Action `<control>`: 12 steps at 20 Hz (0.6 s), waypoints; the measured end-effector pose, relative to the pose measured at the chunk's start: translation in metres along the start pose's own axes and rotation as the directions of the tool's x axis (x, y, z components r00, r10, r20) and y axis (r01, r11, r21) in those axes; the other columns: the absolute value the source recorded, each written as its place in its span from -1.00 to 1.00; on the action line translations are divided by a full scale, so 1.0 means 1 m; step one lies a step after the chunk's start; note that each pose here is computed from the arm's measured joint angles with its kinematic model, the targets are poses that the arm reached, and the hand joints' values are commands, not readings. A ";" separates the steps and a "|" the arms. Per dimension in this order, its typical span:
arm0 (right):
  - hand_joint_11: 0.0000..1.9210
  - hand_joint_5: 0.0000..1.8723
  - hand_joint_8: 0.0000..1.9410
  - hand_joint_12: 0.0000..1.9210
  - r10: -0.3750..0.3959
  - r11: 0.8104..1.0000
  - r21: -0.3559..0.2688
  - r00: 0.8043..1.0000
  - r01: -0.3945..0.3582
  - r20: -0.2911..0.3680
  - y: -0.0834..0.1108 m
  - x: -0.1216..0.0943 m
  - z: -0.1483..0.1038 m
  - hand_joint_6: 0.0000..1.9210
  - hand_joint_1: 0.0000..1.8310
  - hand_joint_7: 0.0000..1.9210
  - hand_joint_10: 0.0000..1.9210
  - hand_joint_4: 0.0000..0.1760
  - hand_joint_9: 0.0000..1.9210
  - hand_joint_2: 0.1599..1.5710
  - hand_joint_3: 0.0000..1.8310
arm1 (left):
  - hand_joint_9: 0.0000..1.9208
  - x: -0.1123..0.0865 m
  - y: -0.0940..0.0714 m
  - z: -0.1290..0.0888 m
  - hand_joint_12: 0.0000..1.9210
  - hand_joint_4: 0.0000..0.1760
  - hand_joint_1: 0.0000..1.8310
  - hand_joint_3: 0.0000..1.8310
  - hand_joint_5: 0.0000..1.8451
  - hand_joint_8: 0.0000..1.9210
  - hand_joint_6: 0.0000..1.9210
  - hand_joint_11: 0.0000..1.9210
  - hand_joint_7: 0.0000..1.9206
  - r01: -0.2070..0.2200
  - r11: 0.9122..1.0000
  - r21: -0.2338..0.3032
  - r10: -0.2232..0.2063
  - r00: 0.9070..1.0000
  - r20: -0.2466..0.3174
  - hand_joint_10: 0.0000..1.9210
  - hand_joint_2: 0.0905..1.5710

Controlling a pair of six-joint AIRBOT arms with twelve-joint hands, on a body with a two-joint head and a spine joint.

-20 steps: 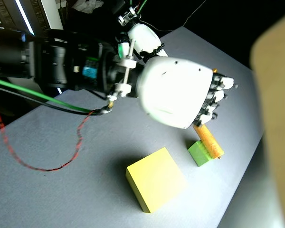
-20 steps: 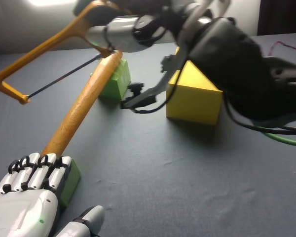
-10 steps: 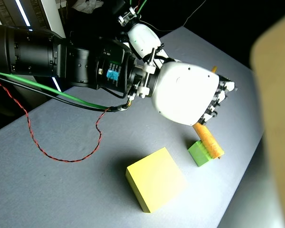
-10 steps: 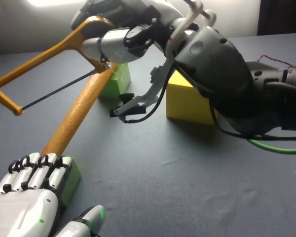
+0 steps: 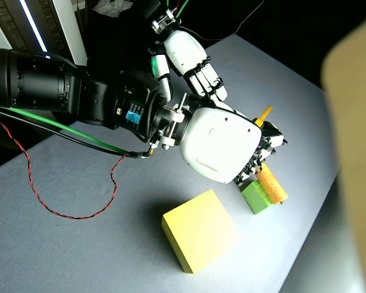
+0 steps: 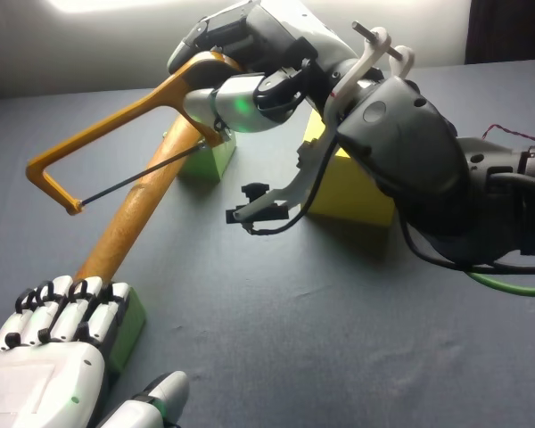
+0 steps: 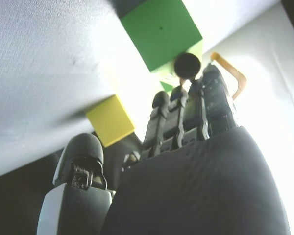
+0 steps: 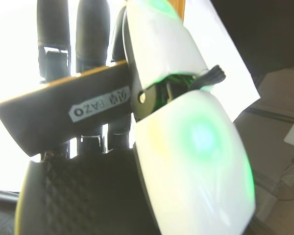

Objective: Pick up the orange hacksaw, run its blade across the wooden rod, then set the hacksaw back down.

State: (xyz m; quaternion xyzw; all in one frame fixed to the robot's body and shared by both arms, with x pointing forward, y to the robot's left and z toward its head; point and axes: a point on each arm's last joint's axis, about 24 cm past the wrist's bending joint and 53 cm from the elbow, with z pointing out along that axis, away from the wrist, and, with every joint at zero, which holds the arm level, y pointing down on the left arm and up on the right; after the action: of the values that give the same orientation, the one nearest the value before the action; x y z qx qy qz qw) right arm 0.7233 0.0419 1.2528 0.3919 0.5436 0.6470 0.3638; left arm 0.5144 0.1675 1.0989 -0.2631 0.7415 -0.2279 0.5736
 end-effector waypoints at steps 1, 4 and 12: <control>0.05 0.05 -0.24 -0.39 0.000 1.000 0.005 1.000 0.000 0.002 -0.003 -0.001 -0.001 -0.08 0.52 0.15 -0.12 -1.00 0.19 0.26 -1.00 | -1.00 0.000 0.000 0.000 -1.00 -1.00 -1.00 -1.00 -0.93 -1.00 -1.00 -1.00 -0.97 0.000 1.000 0.000 0.000 1.000 -0.001 -1.00 0.70; 0.04 0.08 -0.24 -0.40 -0.007 1.000 0.018 1.000 0.007 0.006 -0.008 -0.009 -0.005 -0.08 0.52 0.15 -0.12 -1.00 0.17 0.26 -1.00 | -1.00 0.000 0.000 0.000 -1.00 -1.00 -1.00 -1.00 -0.92 -0.99 -1.00 -1.00 -0.96 -0.001 1.000 0.001 0.001 1.000 -0.002 -1.00 0.71; 0.05 0.08 -0.27 -0.41 -0.023 0.999 0.024 0.999 0.022 0.022 0.001 -0.038 -0.028 -0.14 0.53 0.17 -0.17 -1.00 0.22 0.25 -1.00 | -1.00 0.000 0.001 0.000 -1.00 -1.00 -1.00 -1.00 -0.95 -1.00 -1.00 -1.00 -0.97 -0.003 1.000 0.000 0.003 1.000 -0.001 -1.00 0.70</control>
State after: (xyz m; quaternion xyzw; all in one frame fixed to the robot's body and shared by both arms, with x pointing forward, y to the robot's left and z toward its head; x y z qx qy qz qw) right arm 0.7146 -0.0039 1.2472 0.3975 0.5514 0.6318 0.3725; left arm 0.5147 0.1678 1.0983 -0.2619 0.7420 -0.2273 0.5737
